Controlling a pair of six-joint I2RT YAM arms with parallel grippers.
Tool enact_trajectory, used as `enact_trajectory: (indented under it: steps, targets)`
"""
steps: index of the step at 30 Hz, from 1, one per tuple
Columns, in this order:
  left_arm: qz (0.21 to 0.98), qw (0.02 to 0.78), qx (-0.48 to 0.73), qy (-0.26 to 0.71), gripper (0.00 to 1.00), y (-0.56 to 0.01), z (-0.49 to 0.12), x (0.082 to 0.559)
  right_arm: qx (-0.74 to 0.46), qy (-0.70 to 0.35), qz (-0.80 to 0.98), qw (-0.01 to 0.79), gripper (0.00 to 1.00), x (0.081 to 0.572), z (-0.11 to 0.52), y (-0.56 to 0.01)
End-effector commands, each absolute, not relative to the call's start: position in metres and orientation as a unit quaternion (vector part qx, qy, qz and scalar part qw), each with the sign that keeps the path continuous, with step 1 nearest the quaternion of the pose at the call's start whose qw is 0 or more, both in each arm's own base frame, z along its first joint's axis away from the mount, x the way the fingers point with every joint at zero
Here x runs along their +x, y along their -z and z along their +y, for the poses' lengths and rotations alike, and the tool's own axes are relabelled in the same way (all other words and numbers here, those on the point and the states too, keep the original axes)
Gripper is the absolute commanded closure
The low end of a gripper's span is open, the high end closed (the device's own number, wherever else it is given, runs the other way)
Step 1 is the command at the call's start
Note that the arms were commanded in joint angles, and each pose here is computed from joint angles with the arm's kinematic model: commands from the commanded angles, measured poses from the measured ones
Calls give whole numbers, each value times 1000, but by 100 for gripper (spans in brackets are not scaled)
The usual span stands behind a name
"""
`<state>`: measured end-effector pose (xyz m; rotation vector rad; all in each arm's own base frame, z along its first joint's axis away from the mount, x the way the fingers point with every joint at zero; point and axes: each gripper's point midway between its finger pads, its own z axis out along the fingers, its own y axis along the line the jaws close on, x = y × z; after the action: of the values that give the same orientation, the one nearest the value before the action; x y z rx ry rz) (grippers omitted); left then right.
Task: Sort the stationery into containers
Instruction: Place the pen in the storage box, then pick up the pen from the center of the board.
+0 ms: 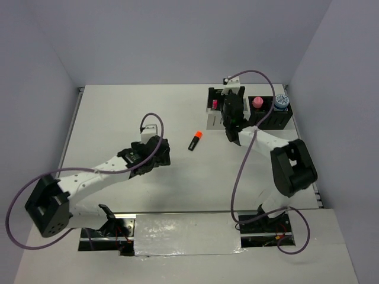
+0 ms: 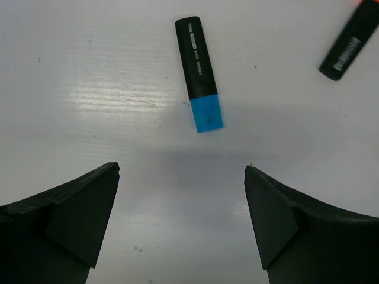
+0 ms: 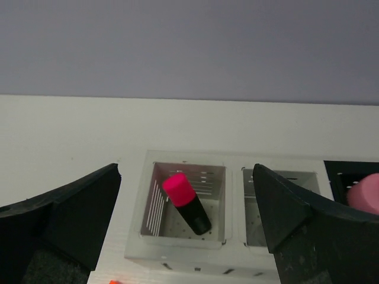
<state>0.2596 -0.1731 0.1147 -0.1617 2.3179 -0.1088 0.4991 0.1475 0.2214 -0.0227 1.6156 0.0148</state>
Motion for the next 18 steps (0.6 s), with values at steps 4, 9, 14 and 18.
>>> enact_trajectory:
  steps: [4,9,14,18]
  targets:
    - [928,363,-80,18,2,-95,-191,295,48,-122,706,696,0,428,145,-304]
    - [942,315,-114,-12,3,-72,-190,304,39,-217,737,639,0,371,163,-285]
    - [948,275,-154,-38,9,-43,-185,313,23,-267,756,597,0,336,177,-262]
    - [953,258,-152,-32,9,-30,-185,321,0,-266,761,591,0,317,179,-260]
